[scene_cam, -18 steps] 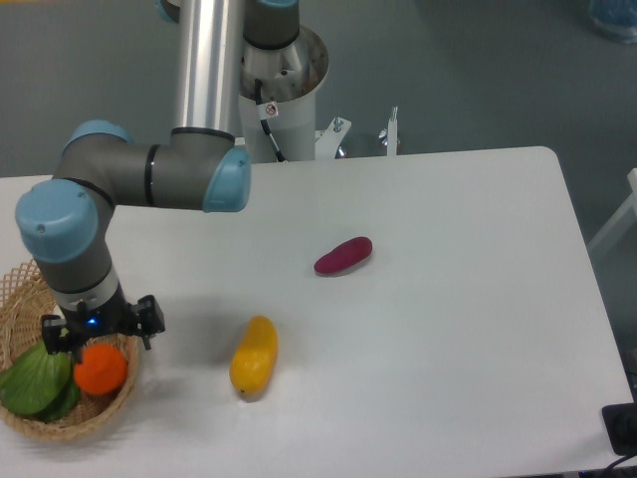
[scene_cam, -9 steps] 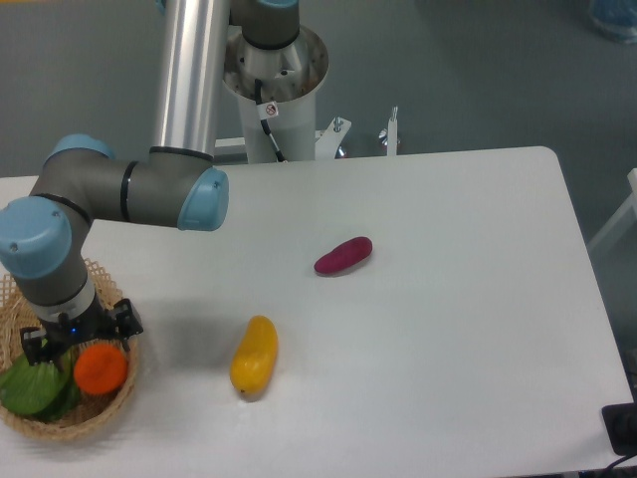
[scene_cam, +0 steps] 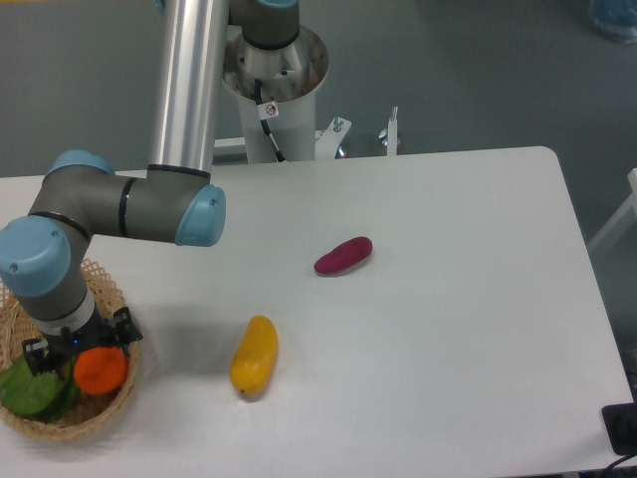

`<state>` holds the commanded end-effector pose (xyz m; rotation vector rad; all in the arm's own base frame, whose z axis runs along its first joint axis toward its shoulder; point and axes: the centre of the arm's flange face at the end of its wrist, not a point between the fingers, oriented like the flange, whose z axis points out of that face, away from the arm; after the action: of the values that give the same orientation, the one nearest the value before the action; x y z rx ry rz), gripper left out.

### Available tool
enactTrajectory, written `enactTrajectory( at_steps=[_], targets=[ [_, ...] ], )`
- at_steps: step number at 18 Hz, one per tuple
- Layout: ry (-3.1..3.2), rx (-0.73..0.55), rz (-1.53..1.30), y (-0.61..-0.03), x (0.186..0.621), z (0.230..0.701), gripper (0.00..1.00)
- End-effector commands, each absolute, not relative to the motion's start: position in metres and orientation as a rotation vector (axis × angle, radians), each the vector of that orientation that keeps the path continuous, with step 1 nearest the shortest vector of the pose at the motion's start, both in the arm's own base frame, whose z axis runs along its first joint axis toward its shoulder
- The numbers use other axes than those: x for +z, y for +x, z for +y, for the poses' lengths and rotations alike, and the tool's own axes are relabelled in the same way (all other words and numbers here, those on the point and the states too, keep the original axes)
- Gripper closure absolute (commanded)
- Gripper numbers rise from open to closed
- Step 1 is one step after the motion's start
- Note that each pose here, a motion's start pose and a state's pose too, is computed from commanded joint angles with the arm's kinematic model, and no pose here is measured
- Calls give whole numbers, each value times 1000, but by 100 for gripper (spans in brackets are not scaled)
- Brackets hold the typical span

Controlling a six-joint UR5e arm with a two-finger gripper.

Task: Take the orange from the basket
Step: 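Lower the gripper onto the orange and close the fingers around it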

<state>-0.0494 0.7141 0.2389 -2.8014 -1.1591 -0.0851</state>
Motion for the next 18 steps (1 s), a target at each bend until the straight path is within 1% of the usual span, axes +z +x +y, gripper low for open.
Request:
enactTrajectory(
  at_steps=[7, 12, 13, 16, 17, 18],
  targets=[
    [-2842, -73, -1096, -45, 229, 715, 0],
    [-2850, -64, -1107, -45, 219, 716, 1],
    [-2848, -65, -1114, -45, 218, 717, 11],
    [-2842, -66, -1111, -46, 222, 717, 34],
    [-2842, -66, -1109, -45, 223, 717, 38],
    [-2835, -69, -1108, -46, 226, 718, 38]
  ],
)
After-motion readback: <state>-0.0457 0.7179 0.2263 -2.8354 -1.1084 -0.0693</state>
